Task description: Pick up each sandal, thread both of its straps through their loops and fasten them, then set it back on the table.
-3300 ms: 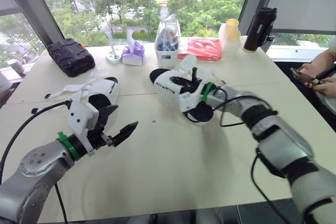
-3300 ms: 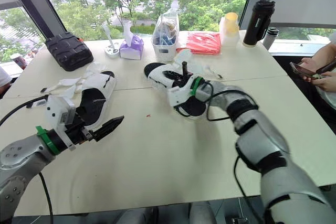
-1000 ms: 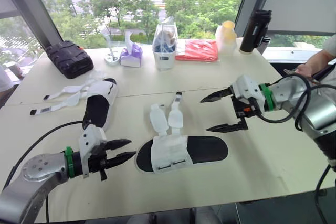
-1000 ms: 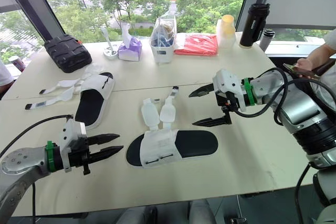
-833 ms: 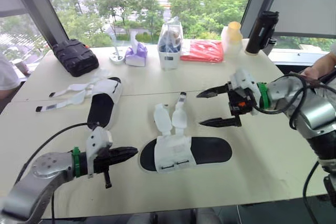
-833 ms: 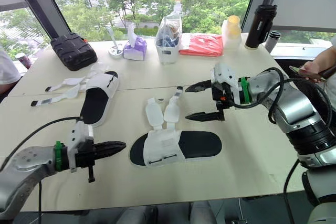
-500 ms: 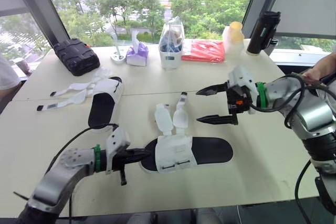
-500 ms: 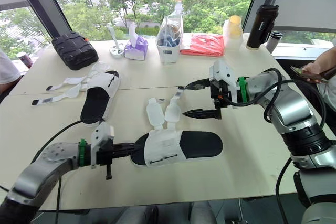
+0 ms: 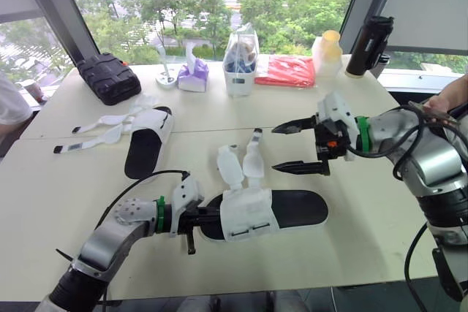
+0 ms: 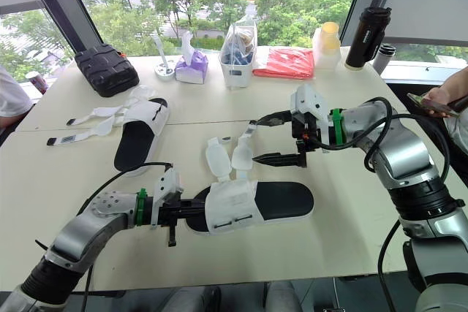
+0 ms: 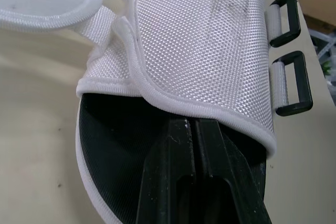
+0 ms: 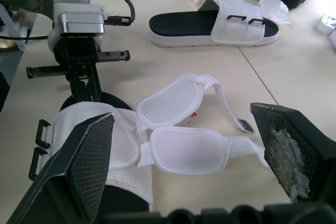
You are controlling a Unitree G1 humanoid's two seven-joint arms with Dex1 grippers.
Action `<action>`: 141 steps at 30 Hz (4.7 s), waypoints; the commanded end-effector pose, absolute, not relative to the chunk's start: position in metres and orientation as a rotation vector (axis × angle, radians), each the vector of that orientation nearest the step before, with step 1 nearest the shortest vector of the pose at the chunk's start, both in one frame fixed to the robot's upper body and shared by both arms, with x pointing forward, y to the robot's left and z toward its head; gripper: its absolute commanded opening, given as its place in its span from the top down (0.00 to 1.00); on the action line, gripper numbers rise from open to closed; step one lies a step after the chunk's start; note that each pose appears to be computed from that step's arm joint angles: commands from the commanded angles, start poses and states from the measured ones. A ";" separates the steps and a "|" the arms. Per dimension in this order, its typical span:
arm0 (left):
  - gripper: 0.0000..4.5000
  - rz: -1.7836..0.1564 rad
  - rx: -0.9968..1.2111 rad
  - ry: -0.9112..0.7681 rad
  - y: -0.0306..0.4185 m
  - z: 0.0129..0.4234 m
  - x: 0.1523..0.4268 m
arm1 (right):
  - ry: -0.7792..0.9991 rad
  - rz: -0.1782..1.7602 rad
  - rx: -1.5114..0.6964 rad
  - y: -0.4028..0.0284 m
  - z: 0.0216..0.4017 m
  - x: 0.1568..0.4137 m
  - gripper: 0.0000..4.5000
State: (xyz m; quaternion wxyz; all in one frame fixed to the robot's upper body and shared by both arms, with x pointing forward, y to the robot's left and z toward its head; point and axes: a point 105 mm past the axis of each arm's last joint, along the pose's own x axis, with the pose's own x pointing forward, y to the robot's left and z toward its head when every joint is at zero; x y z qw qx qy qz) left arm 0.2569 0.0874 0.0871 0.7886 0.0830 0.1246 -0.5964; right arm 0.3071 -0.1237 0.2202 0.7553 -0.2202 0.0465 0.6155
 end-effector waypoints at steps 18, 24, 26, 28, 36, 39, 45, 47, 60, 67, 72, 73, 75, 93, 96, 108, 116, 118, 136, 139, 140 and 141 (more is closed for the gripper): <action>0.98 -1.299 0.201 0.269 0.080 0.070 0.246 | 0.774 1.233 0.176 -0.095 0.145 0.348 0.00; 0.98 -1.295 0.198 0.265 0.078 0.071 0.244 | 0.787 1.283 0.264 -0.074 0.144 0.354 0.00; 0.98 -1.292 0.198 0.264 0.078 0.072 0.244 | 0.768 1.275 0.302 -0.068 0.148 0.361 0.00; 0.98 -1.290 0.196 0.263 0.078 0.072 0.243 | 0.742 1.259 0.346 -0.063 0.152 0.369 0.00; 0.98 -1.291 0.195 0.265 0.077 0.072 0.240 | 0.641 1.178 0.498 -0.053 0.168 0.396 0.00; 0.98 -1.288 0.192 0.263 0.077 0.073 0.240 | 0.629 1.170 0.513 -0.048 0.171 0.399 0.00; 0.98 -1.285 0.188 0.254 0.075 0.074 0.240 | 0.593 1.161 0.542 -0.036 0.178 0.404 0.00; 1.00 -1.284 0.186 0.252 0.075 0.075 0.241 | 0.577 1.164 0.539 -0.034 0.181 0.405 0.12; 1.00 -1.284 0.178 0.260 0.075 0.072 0.239 | 0.498 1.374 0.561 -0.038 0.229 0.389 0.99; 1.00 -1.294 0.173 0.266 0.074 0.070 0.238 | 0.437 1.740 0.249 -0.055 0.246 0.294 0.99; 1.00 -1.298 0.162 0.274 0.074 0.069 0.238 | 0.456 1.809 -0.004 -0.074 0.209 0.242 0.99; 1.00 -1.299 0.162 0.275 0.074 0.069 0.238 | 0.465 1.809 -0.099 -0.078 0.194 0.234 0.99; 1.00 -1.299 0.161 0.276 0.075 0.069 0.238 | 0.497 1.804 -0.264 -0.087 0.164 0.224 0.99; 1.00 -1.319 0.160 0.302 0.077 0.067 0.234 | -0.037 1.808 -1.350 -0.117 0.087 0.248 0.15; 1.00 -1.322 0.161 0.304 0.076 0.066 0.232 | -0.070 1.814 -1.376 -0.119 0.090 0.247 0.15; 1.00 -1.336 0.169 0.302 0.073 0.064 0.229 | 0.182 1.733 -0.808 -0.136 0.177 0.232 0.15; 1.00 -1.362 0.177 0.293 0.068 0.062 0.228 | 0.658 1.648 -0.325 -0.157 0.159 0.217 0.15; 1.00 -1.366 0.182 0.290 0.068 0.062 0.228 | 0.722 1.616 -0.275 -0.157 0.148 0.213 0.15; 1.00 -1.372 0.189 0.293 0.066 0.060 0.215 | 0.932 1.433 0.168 -0.134 0.104 0.214 0.15; 1.00 -1.371 0.189 0.294 0.066 0.060 0.214 | 0.949 1.437 0.172 -0.131 0.100 0.212 0.15; 1.00 -1.371 0.190 0.294 0.066 0.060 0.214 | 0.953 1.442 0.171 -0.129 0.099 0.211 0.15; 1.00 -1.372 0.190 0.294 0.066 0.060 0.214 | 0.956 1.446 0.170 -0.128 0.098 0.211 0.26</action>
